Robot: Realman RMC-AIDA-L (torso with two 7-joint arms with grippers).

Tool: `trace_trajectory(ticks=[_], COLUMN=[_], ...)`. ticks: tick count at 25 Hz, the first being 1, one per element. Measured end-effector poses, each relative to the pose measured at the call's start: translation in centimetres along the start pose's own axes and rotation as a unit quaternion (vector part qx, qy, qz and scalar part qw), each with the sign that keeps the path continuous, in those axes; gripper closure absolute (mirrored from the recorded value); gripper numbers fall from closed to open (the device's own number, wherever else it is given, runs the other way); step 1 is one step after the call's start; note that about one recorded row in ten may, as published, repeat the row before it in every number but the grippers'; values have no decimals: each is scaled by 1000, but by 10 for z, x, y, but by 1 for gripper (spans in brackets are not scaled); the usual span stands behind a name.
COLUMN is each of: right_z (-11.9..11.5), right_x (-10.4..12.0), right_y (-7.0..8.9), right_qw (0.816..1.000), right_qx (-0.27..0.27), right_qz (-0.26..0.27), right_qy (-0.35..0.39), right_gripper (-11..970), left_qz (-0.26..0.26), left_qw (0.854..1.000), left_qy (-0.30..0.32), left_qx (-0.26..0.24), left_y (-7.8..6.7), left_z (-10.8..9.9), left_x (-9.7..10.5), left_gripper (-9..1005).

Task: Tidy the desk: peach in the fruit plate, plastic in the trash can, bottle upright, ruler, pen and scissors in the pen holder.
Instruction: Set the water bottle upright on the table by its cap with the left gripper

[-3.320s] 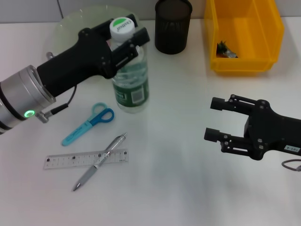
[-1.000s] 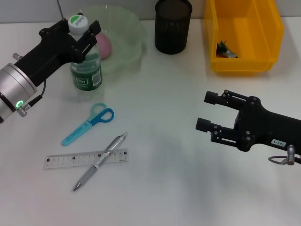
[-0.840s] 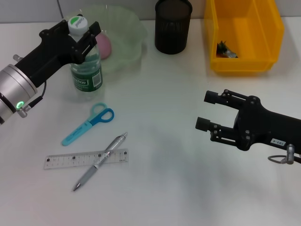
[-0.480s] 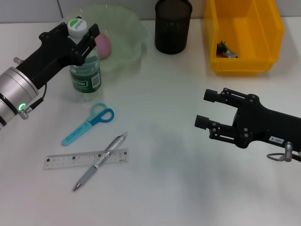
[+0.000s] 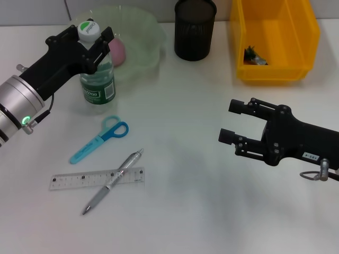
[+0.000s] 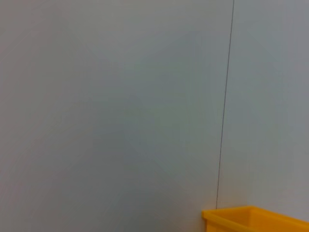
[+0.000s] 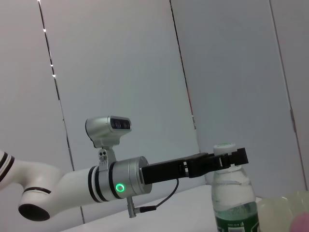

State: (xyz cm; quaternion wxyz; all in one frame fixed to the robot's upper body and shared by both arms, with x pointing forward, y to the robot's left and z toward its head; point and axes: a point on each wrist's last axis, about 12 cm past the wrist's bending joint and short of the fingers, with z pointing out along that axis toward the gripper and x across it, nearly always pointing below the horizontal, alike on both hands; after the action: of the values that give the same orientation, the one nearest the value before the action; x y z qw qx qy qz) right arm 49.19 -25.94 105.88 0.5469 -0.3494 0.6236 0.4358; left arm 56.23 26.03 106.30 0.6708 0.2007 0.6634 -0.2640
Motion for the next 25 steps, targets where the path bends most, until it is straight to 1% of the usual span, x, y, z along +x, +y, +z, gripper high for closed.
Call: trace_trajectory(ticks=[11, 25], right_z=[0, 0], right_x=[0, 0], right_y=[0, 0], right_qw=[1000, 1000], right_qx=[0, 0], right_qz=[0, 0], right_qy=[0, 0], right_gripper=[232, 232], left_qz=[1, 2], left_qw=[1000, 1000], left_qy=[0, -1], left_qx=[1, 2], left_y=[0, 1], left_z=[0, 0], left_x=[-1, -1], left_gripper=[561, 539])
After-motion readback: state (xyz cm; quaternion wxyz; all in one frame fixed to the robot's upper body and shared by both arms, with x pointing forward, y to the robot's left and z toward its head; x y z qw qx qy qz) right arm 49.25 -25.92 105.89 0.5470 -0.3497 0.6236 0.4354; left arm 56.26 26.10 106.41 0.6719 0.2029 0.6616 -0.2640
